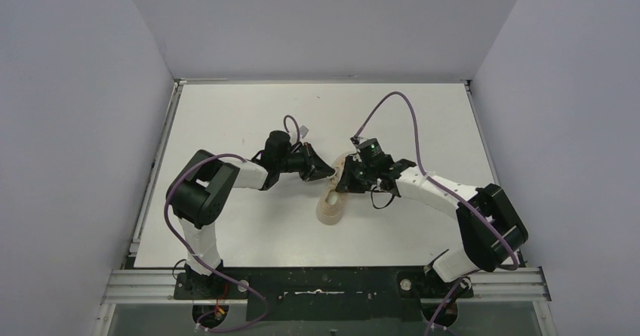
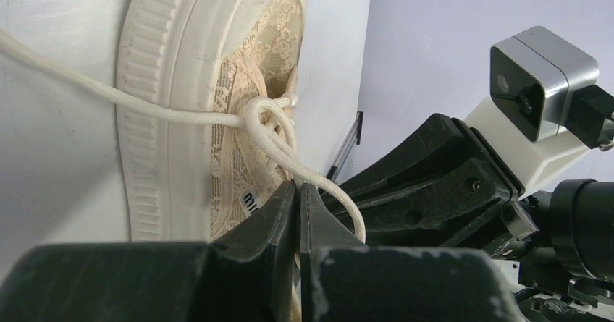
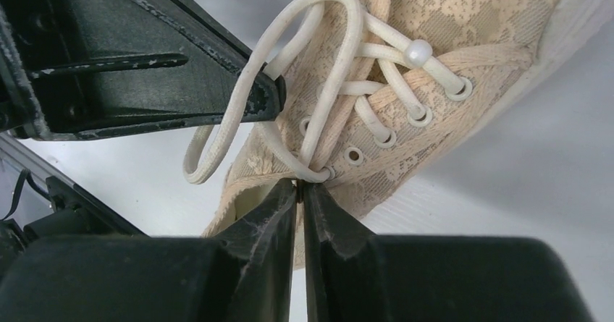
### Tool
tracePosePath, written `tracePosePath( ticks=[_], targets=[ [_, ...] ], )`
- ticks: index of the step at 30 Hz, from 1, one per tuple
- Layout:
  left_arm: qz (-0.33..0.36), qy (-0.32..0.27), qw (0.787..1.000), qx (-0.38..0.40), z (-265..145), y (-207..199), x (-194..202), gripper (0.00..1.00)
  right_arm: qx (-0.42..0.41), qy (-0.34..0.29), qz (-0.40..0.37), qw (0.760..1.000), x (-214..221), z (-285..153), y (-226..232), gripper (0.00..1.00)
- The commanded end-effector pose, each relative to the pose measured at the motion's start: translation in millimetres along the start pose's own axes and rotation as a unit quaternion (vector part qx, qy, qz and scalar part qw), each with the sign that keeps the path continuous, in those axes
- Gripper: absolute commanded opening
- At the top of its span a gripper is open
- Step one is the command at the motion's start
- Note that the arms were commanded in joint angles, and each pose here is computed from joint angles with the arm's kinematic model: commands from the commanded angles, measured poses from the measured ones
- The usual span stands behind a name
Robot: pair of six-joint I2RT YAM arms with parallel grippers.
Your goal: Tie the shoes
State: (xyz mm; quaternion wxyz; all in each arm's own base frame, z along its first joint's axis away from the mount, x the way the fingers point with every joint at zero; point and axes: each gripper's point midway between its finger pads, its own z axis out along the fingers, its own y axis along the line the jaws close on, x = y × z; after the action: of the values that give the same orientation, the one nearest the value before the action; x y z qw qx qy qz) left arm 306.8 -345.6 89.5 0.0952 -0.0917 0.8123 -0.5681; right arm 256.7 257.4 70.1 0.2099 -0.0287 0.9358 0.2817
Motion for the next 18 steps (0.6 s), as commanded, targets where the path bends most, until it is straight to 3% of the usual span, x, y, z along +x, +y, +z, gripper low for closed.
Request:
tracePosePath(
  ticks=[1, 2, 6, 10, 13, 15, 18],
  targets=[
    [0.031, -0.009, 0.999, 0.036, -2, -25, -8, 0.0, 0.001, -0.031, -0.023, 0.999, -17, 0, 8, 0.05],
    [0.031, -0.008, 0.999, 0.036, -2, -25, -8, 0.0, 0.001, -0.025, -0.026, 0.999, -15, -2, 8, 0.0],
    [0.045, -0.003, 0.998, 0.032, -4, -28, -6, 0.04, 0.024, 0.038, -0.041, 0.998, -1, -41, 6, 0.0],
    [0.077, 0.006, 0.997, -0.001, -13, -20, -2, 0.31, 0.033, 0.12, -0.036, 0.992, 32, -83, -5, 0.0],
    [0.106, 0.018, 0.994, -0.038, -32, -9, -4, 0.74, 0.026, 0.131, -0.043, 0.99, 44, -94, -10, 0.0],
    [0.146, 0.009, 0.986, -0.075, -56, -1, -15, 0.83, 0.022, 0.124, -0.028, 0.992, 41, -100, -14, 0.0],
    [0.237, -0.009, 0.96, -0.15, -97, 13, -35, 0.88, 0.023, 0.123, -0.008, 0.992, 34, -105, -20, 0.0]
  ],
)
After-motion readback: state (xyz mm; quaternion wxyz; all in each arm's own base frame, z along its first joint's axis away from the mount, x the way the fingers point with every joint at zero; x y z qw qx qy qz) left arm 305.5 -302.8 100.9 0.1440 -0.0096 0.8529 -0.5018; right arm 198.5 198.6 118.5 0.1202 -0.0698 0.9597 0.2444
